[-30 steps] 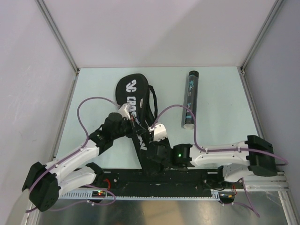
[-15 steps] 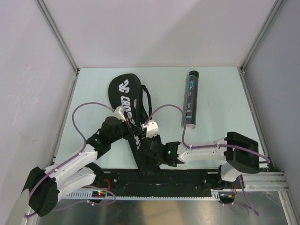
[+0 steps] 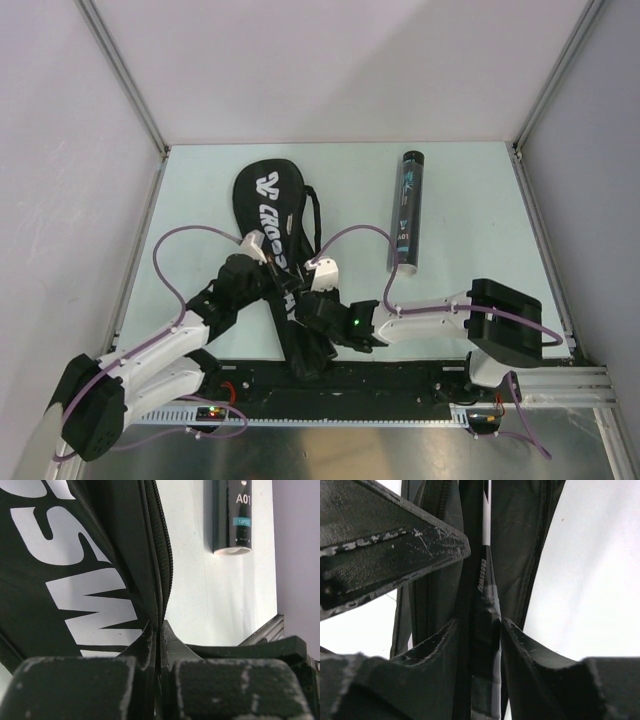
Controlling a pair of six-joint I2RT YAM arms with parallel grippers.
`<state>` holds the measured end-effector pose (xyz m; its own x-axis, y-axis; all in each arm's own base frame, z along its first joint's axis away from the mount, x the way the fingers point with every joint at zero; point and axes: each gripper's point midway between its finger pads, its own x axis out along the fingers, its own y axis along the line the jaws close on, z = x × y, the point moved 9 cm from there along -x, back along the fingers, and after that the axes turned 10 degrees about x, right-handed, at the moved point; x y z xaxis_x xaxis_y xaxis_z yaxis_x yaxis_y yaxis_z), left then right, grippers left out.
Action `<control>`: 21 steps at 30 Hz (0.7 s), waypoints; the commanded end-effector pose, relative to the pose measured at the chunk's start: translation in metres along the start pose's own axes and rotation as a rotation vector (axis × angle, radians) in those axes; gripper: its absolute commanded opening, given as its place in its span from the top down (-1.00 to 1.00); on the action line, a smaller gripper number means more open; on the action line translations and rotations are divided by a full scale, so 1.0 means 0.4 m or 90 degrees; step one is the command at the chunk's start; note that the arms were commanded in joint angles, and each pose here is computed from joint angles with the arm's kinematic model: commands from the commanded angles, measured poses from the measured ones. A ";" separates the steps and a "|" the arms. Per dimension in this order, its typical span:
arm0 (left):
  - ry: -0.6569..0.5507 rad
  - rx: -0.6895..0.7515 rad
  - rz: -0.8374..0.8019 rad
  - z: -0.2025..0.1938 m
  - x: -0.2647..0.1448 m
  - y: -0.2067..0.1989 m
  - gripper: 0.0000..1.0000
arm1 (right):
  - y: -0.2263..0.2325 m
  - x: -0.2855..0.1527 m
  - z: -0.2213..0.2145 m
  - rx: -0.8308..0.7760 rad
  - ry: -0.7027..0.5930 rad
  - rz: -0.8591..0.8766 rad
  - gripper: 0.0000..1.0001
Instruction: Pack up the badminton gear
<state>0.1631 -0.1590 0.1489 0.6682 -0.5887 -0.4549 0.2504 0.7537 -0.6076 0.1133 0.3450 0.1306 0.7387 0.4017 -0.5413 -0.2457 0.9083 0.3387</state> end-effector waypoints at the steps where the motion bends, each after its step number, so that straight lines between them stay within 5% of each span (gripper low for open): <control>1: 0.004 0.006 -0.063 0.003 0.003 -0.034 1.00 | 0.049 -0.012 0.032 0.074 0.062 0.074 0.05; 7: 0.009 0.015 -0.045 0.000 0.015 -0.025 1.00 | 0.015 -0.036 0.012 0.058 0.177 0.093 -0.10; 21: 0.013 0.015 -0.033 -0.010 0.017 -0.013 1.00 | -0.107 -0.054 -0.009 0.060 0.288 0.136 -0.05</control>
<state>0.1614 -0.1634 0.1360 0.6237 -0.5958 -0.5060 0.2416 0.7626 -0.6001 0.1125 0.3009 0.1268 0.3862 0.5570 -0.7353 -0.2490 0.8305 0.4983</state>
